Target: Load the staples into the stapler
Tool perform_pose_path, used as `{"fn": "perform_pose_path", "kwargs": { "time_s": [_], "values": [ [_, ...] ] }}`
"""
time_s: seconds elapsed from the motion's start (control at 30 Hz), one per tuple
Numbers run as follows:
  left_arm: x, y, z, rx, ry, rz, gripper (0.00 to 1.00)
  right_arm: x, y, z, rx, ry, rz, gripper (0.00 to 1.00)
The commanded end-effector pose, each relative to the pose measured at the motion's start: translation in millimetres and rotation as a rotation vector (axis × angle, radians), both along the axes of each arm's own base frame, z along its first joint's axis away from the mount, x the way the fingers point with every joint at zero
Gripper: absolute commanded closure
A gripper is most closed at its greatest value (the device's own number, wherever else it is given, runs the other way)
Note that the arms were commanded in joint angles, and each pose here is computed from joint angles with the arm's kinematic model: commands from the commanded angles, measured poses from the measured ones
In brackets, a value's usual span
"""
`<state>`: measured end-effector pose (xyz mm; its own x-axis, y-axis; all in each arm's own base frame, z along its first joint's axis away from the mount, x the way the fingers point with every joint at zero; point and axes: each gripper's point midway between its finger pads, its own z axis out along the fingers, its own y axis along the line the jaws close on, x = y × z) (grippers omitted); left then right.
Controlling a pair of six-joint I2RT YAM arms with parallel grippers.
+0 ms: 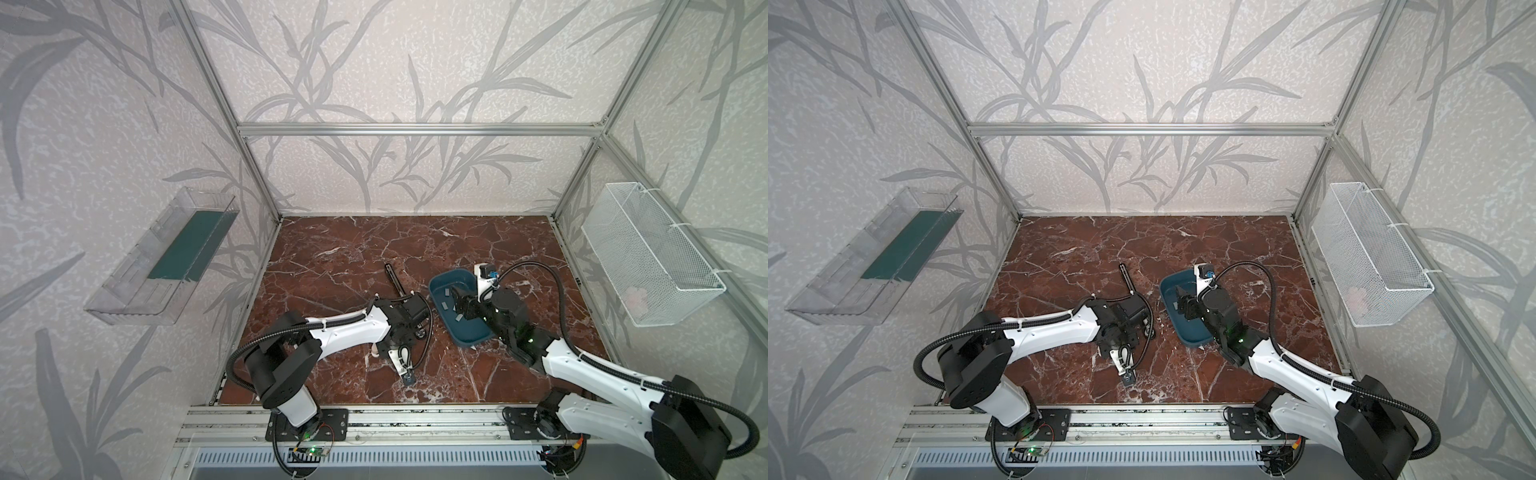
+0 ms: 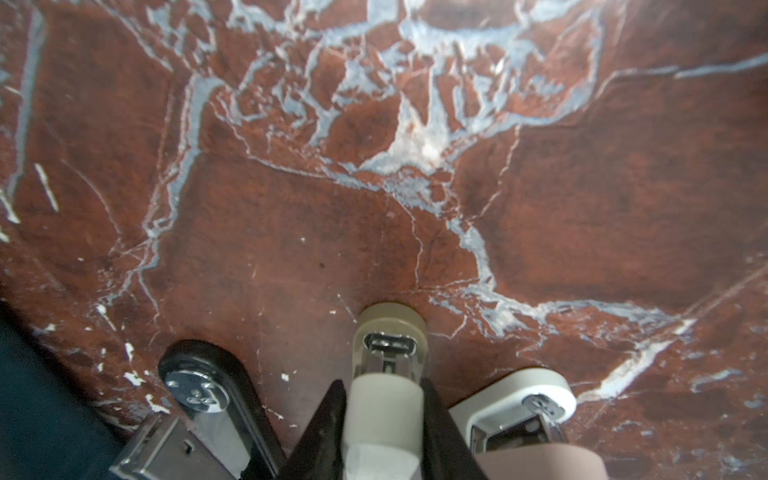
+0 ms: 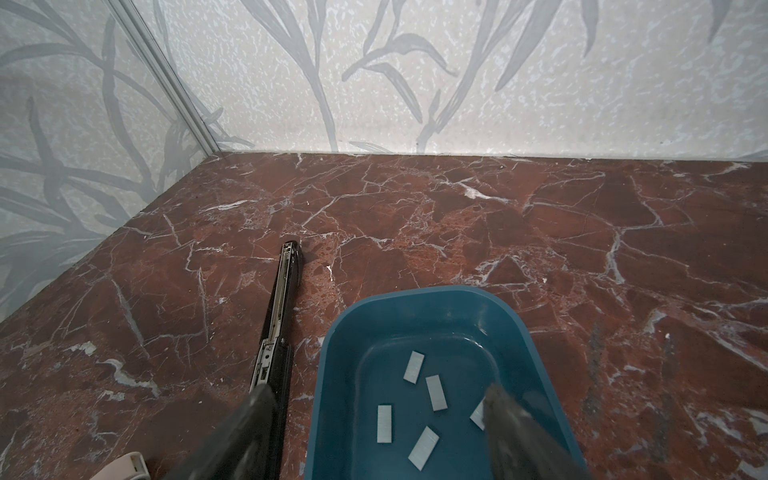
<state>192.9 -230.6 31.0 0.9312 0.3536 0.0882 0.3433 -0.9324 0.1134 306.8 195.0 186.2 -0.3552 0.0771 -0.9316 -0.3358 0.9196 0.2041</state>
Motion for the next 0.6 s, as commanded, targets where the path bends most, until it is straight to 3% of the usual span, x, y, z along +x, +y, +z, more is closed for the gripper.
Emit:
{"fn": "perform_pose_path", "kwargs": {
  "time_s": [0.0, 0.1, 0.3, 0.47, 0.57],
  "values": [
    [5, -2, 3, 0.028, -0.016, -0.057, 0.71, 2, 3, 12, 0.025, -0.016, 0.003, 0.21],
    [6, -3, 2, 0.028, -0.015, -0.057, 0.74, 2, 3, 12, 0.026, -0.014, 0.005, 0.21],
    [5, -11, 11, -0.007, 0.007, -0.016, 0.9, 2, 3, 13, 0.034, -0.015, 0.0, 0.21],
    [12, -34, 36, -0.163, 0.005, 0.089, 1.0, 3, -10, 20, 0.042, -0.03, -0.064, 0.22],
    [6, -40, 56, -0.217, 0.048, 0.121, 1.0, 1, -19, 24, 0.06, -0.048, -0.099, 0.22]
  ]
}}
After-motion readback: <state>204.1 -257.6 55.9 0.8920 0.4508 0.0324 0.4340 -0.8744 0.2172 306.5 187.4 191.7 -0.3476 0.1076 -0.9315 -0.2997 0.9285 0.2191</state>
